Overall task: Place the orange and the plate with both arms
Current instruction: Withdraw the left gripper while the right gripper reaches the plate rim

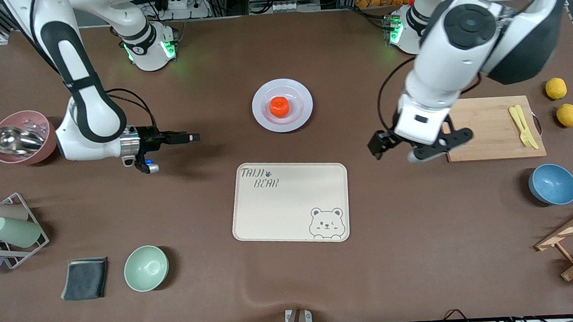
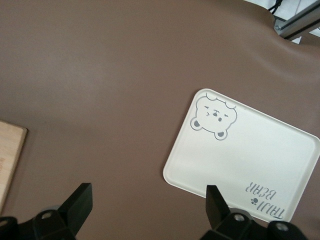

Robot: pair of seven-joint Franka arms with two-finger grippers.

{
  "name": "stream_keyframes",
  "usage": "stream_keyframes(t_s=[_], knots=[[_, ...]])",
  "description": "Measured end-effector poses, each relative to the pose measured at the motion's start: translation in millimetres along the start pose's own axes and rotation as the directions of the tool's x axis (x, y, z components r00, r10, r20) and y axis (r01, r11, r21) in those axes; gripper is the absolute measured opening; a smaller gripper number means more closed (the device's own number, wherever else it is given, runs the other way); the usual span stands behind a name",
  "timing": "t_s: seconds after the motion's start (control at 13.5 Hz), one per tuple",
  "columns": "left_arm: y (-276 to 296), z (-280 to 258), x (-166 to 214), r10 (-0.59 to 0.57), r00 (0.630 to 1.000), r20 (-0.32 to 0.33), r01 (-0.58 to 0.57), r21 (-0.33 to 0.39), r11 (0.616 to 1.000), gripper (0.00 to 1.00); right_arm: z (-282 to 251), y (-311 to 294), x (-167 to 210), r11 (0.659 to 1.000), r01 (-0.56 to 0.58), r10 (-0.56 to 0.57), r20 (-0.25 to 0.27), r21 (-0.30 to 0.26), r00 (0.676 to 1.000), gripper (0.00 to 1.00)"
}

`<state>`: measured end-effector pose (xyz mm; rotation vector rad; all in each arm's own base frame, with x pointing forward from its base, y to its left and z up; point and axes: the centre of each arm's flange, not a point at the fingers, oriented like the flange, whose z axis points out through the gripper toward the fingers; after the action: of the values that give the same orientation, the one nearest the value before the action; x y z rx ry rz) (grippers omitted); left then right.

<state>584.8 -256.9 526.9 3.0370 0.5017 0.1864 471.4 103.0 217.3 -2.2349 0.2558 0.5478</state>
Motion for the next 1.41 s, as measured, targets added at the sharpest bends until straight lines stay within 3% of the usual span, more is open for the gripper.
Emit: stream_keyframes(t_s=[0.22,0.52,0.74,0.96,1.41], knots=[[-14.0,-2.9,12.3,0.002,1.000,0.010,-0.002,0.014,1.000,1.00,31.3,21.9,6.6,0.992,0.115,-0.116,0.021,0.059,0.993,1.00],[-26.7,-6.7,20.0,-0.007,1.000,0.025,0.006,0.043,0.999,1.00,94.4,-7.0,-7.9,0.973,0.169,-0.175,0.024,0.160,0.984,1.00],[-38.9,-10.1,31.0,0.020,1.000,0.019,-0.021,0.050,0.999,1.00,116.3,-11.7,-14.9,0.967,0.205,-0.212,0.027,0.150,0.977,1.00],[-53.8,-16.1,43.0,0.054,0.998,0.022,-0.055,0.055,0.997,1.00,118.0,-0.5,-12.7,0.960,0.236,-0.242,0.020,0.149,0.970,0.90],[-91.9,-17.7,73.8,0.147,0.988,0.050,-0.150,0.079,0.985,1.00,162.8,-0.3,-20.0,0.956,0.230,-0.233,-0.002,0.180,0.972,0.86]])
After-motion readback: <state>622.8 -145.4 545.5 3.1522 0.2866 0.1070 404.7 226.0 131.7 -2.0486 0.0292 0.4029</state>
